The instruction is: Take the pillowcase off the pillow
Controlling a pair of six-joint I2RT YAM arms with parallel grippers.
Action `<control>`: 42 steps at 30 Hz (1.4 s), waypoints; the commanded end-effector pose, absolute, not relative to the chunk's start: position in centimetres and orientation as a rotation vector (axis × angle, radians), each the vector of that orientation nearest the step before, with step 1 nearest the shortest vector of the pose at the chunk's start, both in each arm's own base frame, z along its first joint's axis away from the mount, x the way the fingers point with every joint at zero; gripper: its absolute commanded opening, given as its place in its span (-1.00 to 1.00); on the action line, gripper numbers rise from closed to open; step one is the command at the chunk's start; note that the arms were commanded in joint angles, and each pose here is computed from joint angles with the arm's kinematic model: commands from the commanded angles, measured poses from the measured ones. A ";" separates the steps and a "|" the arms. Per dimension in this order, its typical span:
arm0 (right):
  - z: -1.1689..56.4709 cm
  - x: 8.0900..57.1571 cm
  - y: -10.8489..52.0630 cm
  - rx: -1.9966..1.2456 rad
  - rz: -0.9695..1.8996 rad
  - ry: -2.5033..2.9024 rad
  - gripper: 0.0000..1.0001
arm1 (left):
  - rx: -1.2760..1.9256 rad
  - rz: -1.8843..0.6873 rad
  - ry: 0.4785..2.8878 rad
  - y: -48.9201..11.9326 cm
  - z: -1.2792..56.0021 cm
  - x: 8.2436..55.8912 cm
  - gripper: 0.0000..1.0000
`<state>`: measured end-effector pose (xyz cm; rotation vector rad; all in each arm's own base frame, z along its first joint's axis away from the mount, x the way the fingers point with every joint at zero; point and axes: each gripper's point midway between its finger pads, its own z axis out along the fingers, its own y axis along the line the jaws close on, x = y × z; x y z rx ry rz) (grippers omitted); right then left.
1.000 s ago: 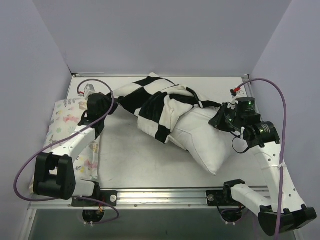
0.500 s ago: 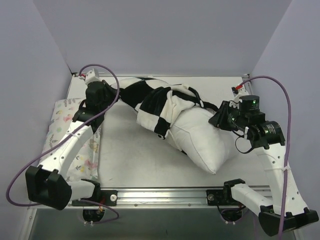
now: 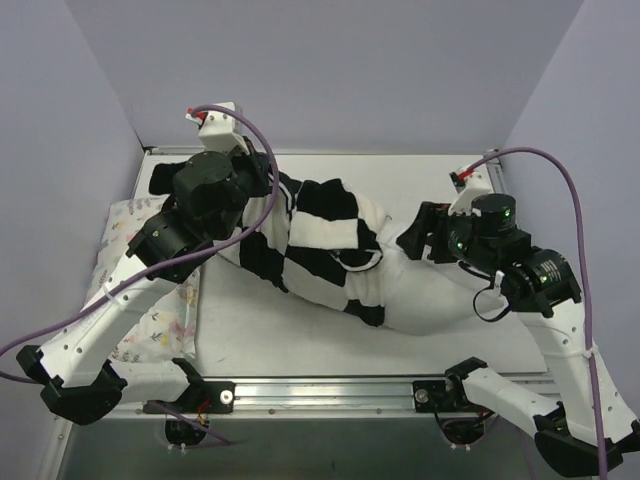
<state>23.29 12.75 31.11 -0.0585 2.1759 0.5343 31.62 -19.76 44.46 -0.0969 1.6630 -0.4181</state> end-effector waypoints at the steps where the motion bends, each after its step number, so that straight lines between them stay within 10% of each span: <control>1: 32.0 22.2 13.9 -0.200 0.493 2.107 0.43 | -0.124 -0.361 1.581 -19.7 47.9 32.8 -1.00; 16: 23.2 26.3 8.8 0.075 0.044 2.256 0.82 | -0.182 -0.431 1.936 -19.0 33.7 46.9 -0.96; 19: 20.9 28.0 7.9 0.195 0.132 2.286 0.80 | -0.129 -0.480 1.912 -19.7 34.8 46.6 -0.40; 20: 21.1 28.9 8.9 0.196 0.230 2.259 0.79 | -0.093 -0.501 1.896 -20.4 35.7 45.8 0.07; 23: 19.9 29.7 10.2 0.192 0.287 2.287 0.75 | -0.071 -0.519 1.878 -20.9 36.6 43.9 0.47; 32: 18.4 30.4 12.3 0.183 0.331 2.319 0.57 | 0.026 -0.604 1.978 -27.9 31.0 37.7 0.63; 42: 20.1 30.3 8.4 0.306 0.163 2.229 0.80 | 0.140 -0.538 2.153 -33.8 22.2 36.5 0.68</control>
